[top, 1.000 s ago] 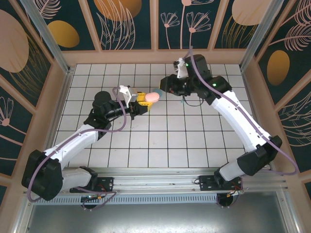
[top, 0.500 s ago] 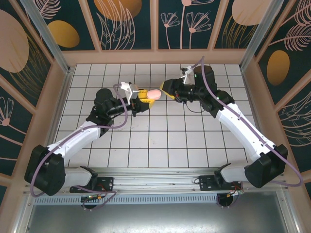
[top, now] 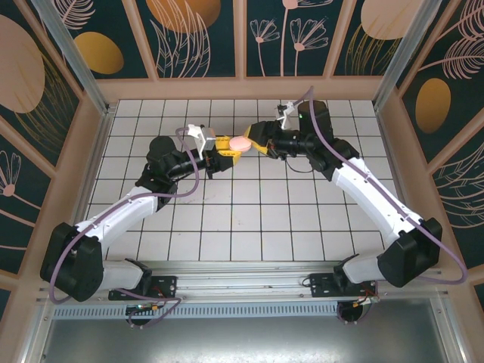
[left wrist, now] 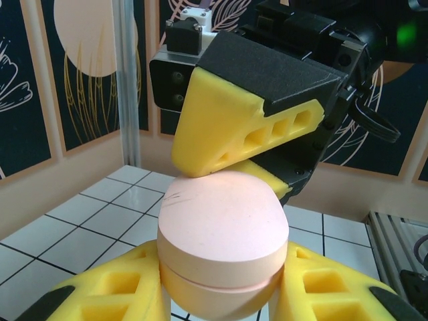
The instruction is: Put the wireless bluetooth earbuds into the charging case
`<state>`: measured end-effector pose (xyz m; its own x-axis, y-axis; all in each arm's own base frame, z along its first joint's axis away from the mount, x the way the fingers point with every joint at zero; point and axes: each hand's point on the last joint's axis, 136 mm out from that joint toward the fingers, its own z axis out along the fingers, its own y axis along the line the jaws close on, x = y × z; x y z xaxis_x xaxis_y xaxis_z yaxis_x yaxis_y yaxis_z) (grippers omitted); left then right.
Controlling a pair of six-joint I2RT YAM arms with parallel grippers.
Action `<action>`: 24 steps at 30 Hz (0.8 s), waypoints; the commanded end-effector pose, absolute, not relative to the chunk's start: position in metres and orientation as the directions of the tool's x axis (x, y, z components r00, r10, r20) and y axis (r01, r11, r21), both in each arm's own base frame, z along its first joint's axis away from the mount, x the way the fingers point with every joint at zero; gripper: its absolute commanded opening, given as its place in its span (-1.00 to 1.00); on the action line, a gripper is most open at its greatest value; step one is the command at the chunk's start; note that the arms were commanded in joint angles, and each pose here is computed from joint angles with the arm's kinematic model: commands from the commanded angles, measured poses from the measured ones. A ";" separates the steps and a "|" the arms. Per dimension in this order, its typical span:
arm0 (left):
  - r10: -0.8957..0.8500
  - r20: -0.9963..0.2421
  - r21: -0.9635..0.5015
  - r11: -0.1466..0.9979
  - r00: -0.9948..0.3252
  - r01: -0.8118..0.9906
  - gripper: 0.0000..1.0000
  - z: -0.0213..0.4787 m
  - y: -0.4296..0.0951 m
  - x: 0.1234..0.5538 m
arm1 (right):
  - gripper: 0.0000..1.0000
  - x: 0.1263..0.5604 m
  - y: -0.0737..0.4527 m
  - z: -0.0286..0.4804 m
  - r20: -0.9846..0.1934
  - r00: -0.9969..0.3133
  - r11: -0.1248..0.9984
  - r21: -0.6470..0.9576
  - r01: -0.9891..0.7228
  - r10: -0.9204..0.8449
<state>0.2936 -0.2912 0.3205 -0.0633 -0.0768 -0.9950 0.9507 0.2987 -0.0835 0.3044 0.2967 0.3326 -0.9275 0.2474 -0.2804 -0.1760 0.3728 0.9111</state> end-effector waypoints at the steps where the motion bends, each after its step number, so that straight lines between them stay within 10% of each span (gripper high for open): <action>1: -0.138 -0.990 -0.032 0.304 0.010 0.952 -0.79 0.349 -0.290 0.295 | -0.06 0.296 0.308 0.341 -0.268 -0.942 0.314 0.929 -0.197 0.202; 16: -0.129 -0.992 -0.055 0.302 -0.016 0.952 -0.73 0.342 -0.291 0.296 | -0.36 0.287 0.318 0.347 -0.235 -0.959 0.197 0.959 -0.202 0.161; 24: -0.064 -0.998 -0.017 0.369 0.007 0.929 -0.11 0.332 -0.281 0.294 | -0.63 0.290 0.311 0.350 -0.232 -0.945 0.167 0.966 -0.196 0.230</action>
